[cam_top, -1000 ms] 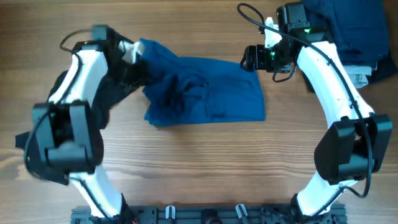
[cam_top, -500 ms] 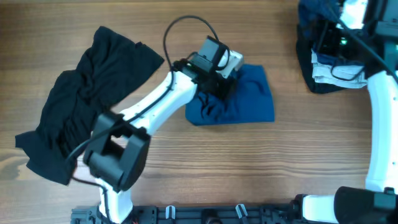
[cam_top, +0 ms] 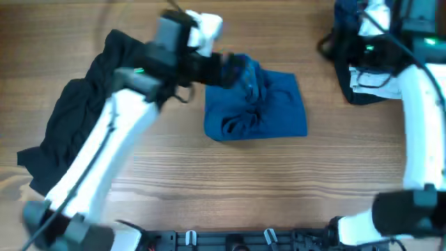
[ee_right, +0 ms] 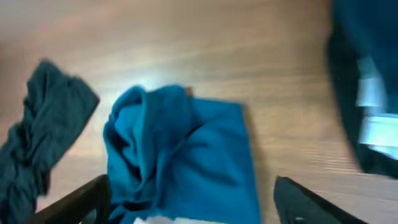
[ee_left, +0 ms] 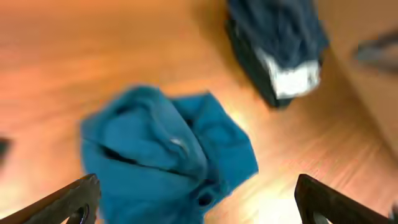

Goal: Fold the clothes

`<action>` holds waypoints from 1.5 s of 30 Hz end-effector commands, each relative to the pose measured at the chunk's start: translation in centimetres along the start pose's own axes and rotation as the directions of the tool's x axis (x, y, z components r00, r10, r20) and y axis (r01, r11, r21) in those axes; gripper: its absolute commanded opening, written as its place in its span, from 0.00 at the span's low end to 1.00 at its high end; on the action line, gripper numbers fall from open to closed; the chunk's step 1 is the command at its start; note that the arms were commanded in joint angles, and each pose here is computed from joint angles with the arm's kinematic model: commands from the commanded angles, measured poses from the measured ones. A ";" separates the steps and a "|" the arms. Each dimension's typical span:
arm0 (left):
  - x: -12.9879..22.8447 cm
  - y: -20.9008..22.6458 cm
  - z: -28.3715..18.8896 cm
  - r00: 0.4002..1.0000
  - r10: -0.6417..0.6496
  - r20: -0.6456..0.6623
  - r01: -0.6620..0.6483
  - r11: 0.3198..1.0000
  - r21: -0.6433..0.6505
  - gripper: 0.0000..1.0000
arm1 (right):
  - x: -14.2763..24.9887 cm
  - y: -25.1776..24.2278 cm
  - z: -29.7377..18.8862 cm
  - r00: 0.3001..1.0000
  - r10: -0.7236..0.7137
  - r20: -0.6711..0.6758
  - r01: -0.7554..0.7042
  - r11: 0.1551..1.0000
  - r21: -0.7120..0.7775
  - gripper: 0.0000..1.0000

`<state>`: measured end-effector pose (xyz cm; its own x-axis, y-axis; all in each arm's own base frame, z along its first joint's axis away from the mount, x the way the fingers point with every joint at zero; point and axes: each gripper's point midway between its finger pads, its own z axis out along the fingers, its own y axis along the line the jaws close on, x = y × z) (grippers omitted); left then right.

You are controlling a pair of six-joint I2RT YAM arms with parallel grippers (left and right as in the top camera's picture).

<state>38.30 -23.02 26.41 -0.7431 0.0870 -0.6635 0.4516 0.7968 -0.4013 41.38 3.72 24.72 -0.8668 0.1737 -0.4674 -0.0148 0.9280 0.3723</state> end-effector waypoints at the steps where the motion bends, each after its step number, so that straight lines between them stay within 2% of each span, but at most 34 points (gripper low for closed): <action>1: -1.5 4.4 -3.6 0.991 -0.112 0.068 0.118 0.989 -0.088 1.00 | 2.3 3.4 4.9 0.988 -0.083 -0.128 0.081 0.996 -0.028 0.82; 7: 0.7 9.0 -2.7 0.980 -0.198 0.003 0.193 0.953 -0.233 1.00 | 5.6 7.2 10.5 0.950 -0.196 -0.243 0.196 0.980 -0.026 0.80; 10: 1.7 10.5 -1.6 0.966 -0.258 -0.020 0.242 0.927 -0.286 1.00 | 6.9 8.2 11.8 0.933 -0.230 -0.277 0.234 0.972 -0.018 0.81; 17: 3.1 11.8 0.1 0.954 -0.291 -0.072 0.254 0.913 -0.319 1.00 | 7.2 7.8 12.3 0.929 -0.237 -0.285 0.255 0.967 0.026 0.81; 21: 3.1 13.5 -0.5 0.952 -0.302 -0.040 0.262 0.877 -0.402 1.00 | 8.7 6.6 14.0 0.927 -0.222 -0.301 0.258 0.962 0.086 0.75; 24: 2.9 16.7 -2.2 0.901 -0.430 0.064 0.407 0.783 -0.470 1.00 | 9.9 6.3 15.4 0.923 -0.236 -0.305 0.272 0.959 0.078 0.65; 29: 3.3 20.1 -4.3 0.858 -0.500 0.120 0.486 0.714 -0.504 1.00 | 8.8 7.2 16.0 0.931 -0.265 -0.249 0.289 0.956 0.061 0.61; 32: 4.0 20.5 -4.6 0.850 -0.516 0.109 0.492 0.700 -0.518 1.00 | 9.0 7.2 16.4 0.930 -0.271 -0.246 0.294 0.954 0.057 0.60; 37: 4.0 20.6 -4.6 0.849 -0.516 0.110 0.492 0.699 -0.519 1.00 | 10.8 7.1 17.6 0.922 -0.284 -0.263 0.306 0.951 0.046 0.45; 41: 4.1 20.5 -4.6 0.848 -0.519 0.106 0.492 0.698 -0.520 1.00 | 10.4 7.8 18.0 0.926 -0.299 -0.232 0.315 0.949 0.033 0.39; 45: 4.1 20.5 -4.6 0.848 -0.519 0.105 0.492 0.698 -0.521 1.00 | 10.0 8.0 18.0 0.929 -0.300 -0.218 0.313 0.949 0.031 0.04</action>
<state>42.22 -3.97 18.98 -0.8136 -0.3849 -0.4357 -0.2820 0.9167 -0.2832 41.62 18.81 9.22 -0.9053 -0.1854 -0.3823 -0.2744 0.9421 0.1930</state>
